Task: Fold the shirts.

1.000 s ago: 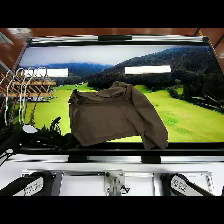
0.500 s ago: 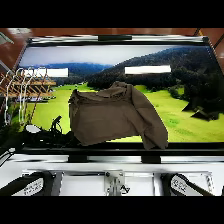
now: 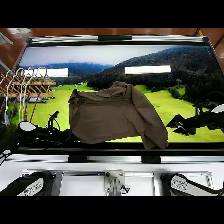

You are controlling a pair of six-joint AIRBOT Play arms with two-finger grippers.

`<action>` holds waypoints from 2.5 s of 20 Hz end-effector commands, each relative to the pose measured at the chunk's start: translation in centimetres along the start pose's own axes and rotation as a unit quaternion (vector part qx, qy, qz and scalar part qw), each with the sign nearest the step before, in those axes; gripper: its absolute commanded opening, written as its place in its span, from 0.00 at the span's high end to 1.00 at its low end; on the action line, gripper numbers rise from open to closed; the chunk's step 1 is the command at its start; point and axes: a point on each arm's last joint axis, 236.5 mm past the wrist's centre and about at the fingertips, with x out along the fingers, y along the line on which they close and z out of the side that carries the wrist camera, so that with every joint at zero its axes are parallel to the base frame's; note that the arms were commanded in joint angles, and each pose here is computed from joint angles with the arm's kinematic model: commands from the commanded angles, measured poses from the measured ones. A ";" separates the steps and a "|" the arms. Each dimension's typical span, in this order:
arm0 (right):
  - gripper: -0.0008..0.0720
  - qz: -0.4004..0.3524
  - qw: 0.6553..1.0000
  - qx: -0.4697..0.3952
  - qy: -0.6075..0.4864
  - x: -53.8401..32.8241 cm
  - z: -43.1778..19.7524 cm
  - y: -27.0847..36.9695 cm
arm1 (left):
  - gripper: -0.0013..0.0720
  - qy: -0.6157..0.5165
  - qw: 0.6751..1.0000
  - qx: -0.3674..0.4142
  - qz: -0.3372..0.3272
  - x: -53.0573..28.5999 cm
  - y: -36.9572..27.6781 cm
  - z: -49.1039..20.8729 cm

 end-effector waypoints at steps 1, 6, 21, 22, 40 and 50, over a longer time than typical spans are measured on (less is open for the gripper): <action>0.17 0.028 0.999 0.006 0.016 2.0 0.1 0.1 | 0.94 -0.002 1.000 0.009 -0.007 -0.5 -0.8 -0.1; 0.17 0.024 0.999 0.006 0.045 3.2 -0.7 -0.9 | 0.94 0.002 1.000 0.009 -0.009 -0.5 -0.9 -0.4; 0.91 0.073 0.875 -0.297 -0.377 -24.9 6.4 23.0 | 0.94 -0.336 0.873 0.351 -0.026 -25.9 -25.6 11.5; 0.91 0.076 0.812 -0.332 -0.474 -32.4 4.5 27.1 | 0.94 -0.407 0.818 0.406 -0.031 -32.2 -31.0 9.9; 0.91 -0.096 0.706 -0.364 -0.600 -46.2 -12.5 28.6 | 0.94 -0.518 0.733 0.428 0.105 -43.5 -32.4 -1.0; 0.91 0.022 0.951 -0.134 -0.277 -18.0 15.2 16.8 | 0.94 -0.255 0.925 0.227 0.170 -20.1 -10.9 19.7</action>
